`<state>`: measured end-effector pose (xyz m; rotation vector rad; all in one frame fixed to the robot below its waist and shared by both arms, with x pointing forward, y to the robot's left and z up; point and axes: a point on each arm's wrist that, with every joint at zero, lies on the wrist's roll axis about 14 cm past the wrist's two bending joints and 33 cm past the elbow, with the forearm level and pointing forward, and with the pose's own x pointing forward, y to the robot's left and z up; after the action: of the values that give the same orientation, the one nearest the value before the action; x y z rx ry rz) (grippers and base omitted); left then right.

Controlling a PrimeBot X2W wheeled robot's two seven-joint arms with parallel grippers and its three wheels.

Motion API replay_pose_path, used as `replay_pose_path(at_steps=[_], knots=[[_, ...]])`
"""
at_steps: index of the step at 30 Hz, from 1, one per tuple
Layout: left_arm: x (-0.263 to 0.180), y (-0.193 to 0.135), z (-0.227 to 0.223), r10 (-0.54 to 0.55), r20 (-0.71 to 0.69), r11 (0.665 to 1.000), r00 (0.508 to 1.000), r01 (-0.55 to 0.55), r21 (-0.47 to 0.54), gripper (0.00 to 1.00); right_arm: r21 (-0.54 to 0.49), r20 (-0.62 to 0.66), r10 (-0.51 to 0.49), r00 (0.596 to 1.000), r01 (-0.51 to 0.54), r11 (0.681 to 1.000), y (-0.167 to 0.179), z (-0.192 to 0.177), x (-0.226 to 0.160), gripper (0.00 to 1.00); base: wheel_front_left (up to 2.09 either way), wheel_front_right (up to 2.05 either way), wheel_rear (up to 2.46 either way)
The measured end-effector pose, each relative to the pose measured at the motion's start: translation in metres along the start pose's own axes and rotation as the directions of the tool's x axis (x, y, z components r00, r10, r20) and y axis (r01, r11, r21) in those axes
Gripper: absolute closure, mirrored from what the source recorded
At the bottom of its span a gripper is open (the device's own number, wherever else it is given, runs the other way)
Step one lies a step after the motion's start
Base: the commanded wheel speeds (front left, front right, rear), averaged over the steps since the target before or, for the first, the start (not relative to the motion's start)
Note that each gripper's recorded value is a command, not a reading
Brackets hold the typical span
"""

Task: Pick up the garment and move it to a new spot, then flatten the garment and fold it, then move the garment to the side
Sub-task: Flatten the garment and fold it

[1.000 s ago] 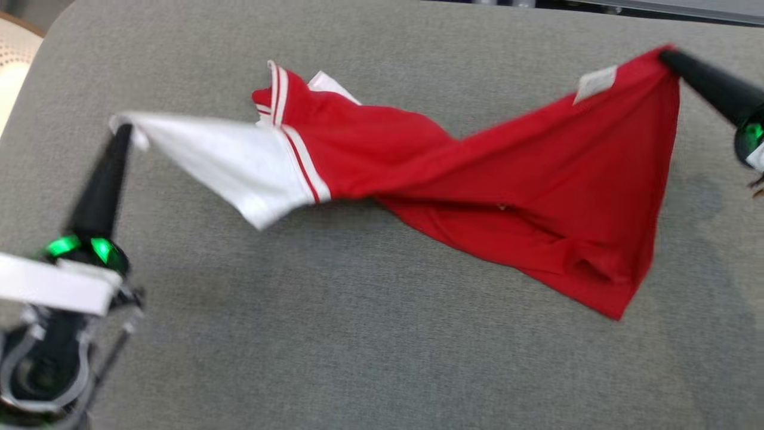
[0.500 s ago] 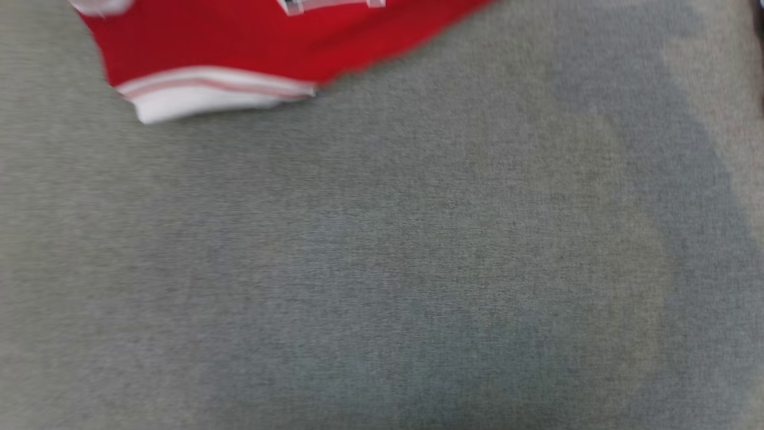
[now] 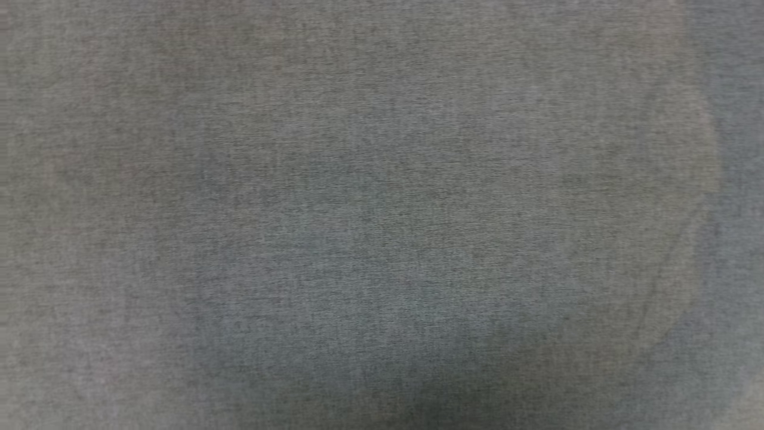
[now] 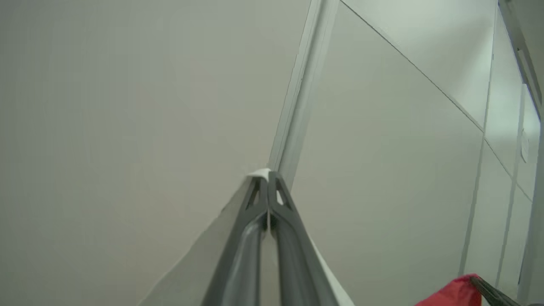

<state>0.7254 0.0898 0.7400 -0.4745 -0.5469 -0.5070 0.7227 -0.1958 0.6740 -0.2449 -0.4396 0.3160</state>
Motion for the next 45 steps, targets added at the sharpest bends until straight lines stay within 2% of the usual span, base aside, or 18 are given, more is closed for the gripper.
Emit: replay_pose_path(at_steps=[3,6,11,18,23,25,31,34,40,45], knots=[[-0.03,0.021,-0.028,0.047,-0.078,0.996,0.996,-0.052,-0.065,1.0,0.055,-0.012,0.053,0.999,-0.053,0.997,0.027,-0.021,-0.011,1.0,0.0,0.0,0.0],[-0.08,0.038,-0.056,0.102,-0.18,0.983,0.978,-0.127,-0.135,1.0,0.131,-0.076,0.108,0.991,-0.097,0.987,0.056,-0.048,-0.043,1.0,0.0,0.0,0.0],[-0.193,0.036,-0.081,0.175,-0.358,0.931,0.917,-0.273,-0.244,1.0,0.241,-0.162,0.152,0.975,-0.11,0.964,0.083,-0.063,-0.108,1.0,0.0,0.0,0.0],[-0.318,-0.003,-0.035,0.324,-0.444,0.816,0.835,-0.484,-0.316,1.0,0.401,-0.218,0.128,0.968,-0.03,0.915,0.1,-0.038,-0.193,1.0,0.0,0.0,0.0],[-0.368,-0.043,-0.001,0.369,-0.478,0.768,0.797,-0.551,-0.327,1.0,0.451,-0.24,0.112,0.964,0.008,0.892,0.109,-0.016,-0.24,1.0,0.0,0.0,0.0],[-0.376,-0.051,0.002,0.37,-0.491,0.76,0.789,-0.561,-0.329,1.0,0.458,-0.253,0.116,0.96,0.013,0.889,0.113,-0.015,-0.25,1.0,0.0,0.0,0.0],[-0.415,-0.088,0.006,0.376,-0.579,0.696,0.724,-0.633,-0.339,1.0,0.476,-0.324,0.102,0.941,0.069,0.877,0.12,-0.015,-0.298,1.0,0.0,0.0,0.0],[-0.427,-0.101,0.007,0.368,-0.62,0.676,0.693,-0.657,-0.333,1.0,0.477,-0.352,0.086,0.932,0.099,0.873,0.119,-0.014,-0.316,1.0,0.0,0.0,0.0],[-0.423,-0.105,0.002,0.35,-0.645,0.682,0.679,-0.657,-0.322,1.0,0.49,-0.431,0.092,0.898,0.147,0.859,0.127,-0.023,-0.35,1.0,0.0,0.0,0.0],[-0.4,-0.098,-0.026,0.299,-0.664,0.699,0.685,-0.631,-0.336,1.0,0.501,-0.51,0.12,0.852,0.181,0.846,0.139,-0.054,-0.361,1.0,0.0,0.0,0.0]])
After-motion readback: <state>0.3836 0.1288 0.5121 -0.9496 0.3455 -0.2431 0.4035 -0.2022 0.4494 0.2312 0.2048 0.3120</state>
